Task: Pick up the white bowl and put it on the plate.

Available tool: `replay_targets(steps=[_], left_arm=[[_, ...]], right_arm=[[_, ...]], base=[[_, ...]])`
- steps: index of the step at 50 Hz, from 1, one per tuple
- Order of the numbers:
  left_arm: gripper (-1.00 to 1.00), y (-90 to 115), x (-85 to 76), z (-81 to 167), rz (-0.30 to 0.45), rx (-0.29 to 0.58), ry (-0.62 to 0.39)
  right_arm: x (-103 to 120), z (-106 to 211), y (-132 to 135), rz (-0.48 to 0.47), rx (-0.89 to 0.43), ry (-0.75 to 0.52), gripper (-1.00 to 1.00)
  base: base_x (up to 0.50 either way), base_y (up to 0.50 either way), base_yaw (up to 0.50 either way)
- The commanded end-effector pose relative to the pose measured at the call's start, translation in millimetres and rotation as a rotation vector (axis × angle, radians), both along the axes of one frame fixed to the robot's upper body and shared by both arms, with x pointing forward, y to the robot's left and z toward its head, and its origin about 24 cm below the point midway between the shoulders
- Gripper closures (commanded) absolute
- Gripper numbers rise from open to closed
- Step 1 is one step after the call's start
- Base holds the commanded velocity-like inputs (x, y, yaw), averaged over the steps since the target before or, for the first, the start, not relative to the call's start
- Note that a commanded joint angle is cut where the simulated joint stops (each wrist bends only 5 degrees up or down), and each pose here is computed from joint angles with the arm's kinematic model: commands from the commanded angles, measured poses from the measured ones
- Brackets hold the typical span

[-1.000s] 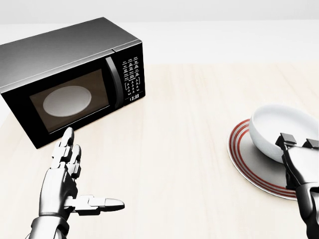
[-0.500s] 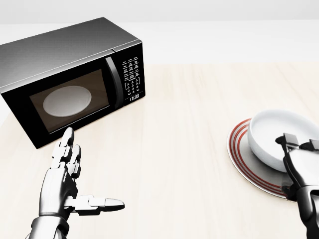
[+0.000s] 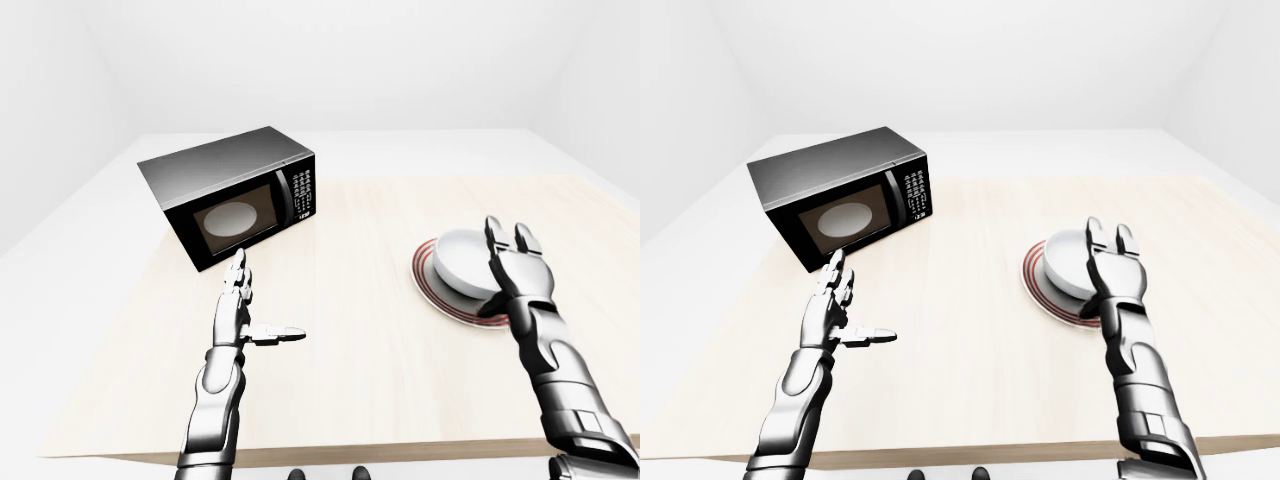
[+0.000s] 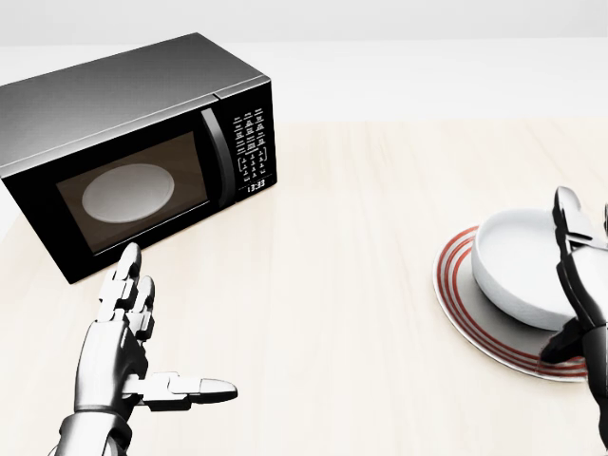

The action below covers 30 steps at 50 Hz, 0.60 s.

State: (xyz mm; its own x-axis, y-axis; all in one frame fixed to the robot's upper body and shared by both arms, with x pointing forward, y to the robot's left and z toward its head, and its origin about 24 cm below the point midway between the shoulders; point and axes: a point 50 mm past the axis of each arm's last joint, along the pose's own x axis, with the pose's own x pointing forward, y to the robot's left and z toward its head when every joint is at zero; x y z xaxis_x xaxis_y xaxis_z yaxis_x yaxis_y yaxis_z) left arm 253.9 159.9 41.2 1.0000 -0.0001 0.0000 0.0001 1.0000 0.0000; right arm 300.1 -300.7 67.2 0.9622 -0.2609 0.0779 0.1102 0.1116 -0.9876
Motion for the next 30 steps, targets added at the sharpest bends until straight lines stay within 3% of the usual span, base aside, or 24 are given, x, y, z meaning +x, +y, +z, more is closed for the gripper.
replay_targets(steps=[1,6,16,30], left_arm=[[-1.00,0.0,0.0,0.0,0.000,0.000,0.000],[-1.00,0.0,0.0,0.0,0.000,0.000,0.000],[-1.00,0.0,0.0,0.0,0.000,0.000,0.000],[-1.00,0.0,0.0,0.0,0.000,0.000,0.000]], right_arm=[[-11.8,82.7,7.7,0.041,0.021,-0.133,-1.00],[-18.0,118.2,11.9,0.056,0.025,-0.195,-1.00],[-31.2,158.5,20.0,0.097,0.019,-0.271,-1.00],[-50.6,192.3,33.0,0.175,-0.020,-0.350,-1.00]], base=[[0.00,0.00,0.00],[0.00,0.00,0.00],[0.00,0.00,0.00],[0.00,0.00,0.00]])
